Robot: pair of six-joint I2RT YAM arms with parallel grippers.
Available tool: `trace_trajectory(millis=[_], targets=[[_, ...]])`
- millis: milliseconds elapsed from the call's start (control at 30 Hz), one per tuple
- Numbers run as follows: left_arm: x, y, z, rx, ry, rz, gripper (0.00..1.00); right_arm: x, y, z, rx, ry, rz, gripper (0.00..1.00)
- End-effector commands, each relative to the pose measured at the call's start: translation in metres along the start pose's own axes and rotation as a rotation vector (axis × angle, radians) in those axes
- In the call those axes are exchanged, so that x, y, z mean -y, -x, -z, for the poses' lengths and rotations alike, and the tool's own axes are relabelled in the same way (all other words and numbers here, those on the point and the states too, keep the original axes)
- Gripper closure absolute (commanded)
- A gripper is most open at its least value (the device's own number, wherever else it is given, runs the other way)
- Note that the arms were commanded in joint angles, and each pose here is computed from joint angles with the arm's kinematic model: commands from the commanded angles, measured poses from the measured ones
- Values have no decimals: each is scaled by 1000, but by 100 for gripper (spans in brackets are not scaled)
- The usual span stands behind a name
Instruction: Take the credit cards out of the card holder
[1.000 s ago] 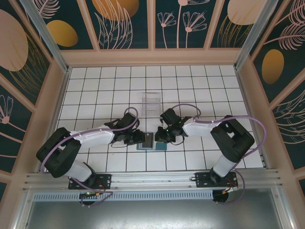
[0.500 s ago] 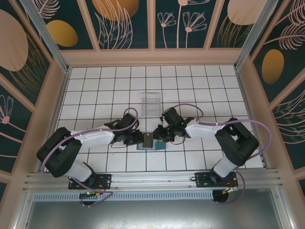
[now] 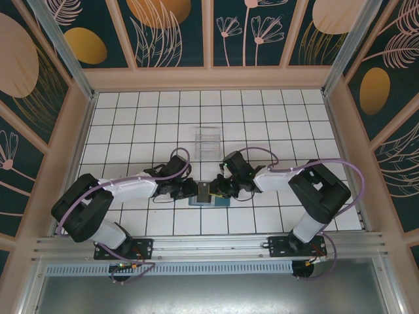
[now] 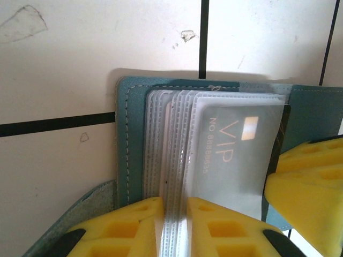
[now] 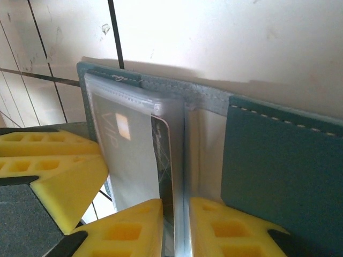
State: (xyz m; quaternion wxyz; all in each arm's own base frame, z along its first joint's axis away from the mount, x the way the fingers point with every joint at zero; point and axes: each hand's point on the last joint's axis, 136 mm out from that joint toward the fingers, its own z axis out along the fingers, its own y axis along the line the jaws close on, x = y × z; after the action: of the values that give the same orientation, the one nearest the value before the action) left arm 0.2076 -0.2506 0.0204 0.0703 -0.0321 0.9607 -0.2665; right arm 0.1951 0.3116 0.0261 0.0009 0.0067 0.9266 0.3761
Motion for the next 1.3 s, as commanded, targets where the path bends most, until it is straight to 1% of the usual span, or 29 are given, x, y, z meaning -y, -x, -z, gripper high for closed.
trace_trajectory(millis=[0, 367, 500, 800, 1267], targets=[[-24, -19, -10, -67, 71, 39, 80, 4, -3, -5, -10, 20, -15, 80], [-25, -19, -10, -67, 74, 42, 81, 0, -3, -5, -6, 56, -17, 83], [-26, -20, -10, -69, 79, 46, 81, 0, -3, -5, -5, 58, -17, 86], [-36, -20, -10, -62, 125, 49, 81, 8, -4, -1, 14, 31, -23, 90], [-41, -21, -9, -60, 147, 53, 80, 19, -2, 14, 46, -9, -28, 92]])
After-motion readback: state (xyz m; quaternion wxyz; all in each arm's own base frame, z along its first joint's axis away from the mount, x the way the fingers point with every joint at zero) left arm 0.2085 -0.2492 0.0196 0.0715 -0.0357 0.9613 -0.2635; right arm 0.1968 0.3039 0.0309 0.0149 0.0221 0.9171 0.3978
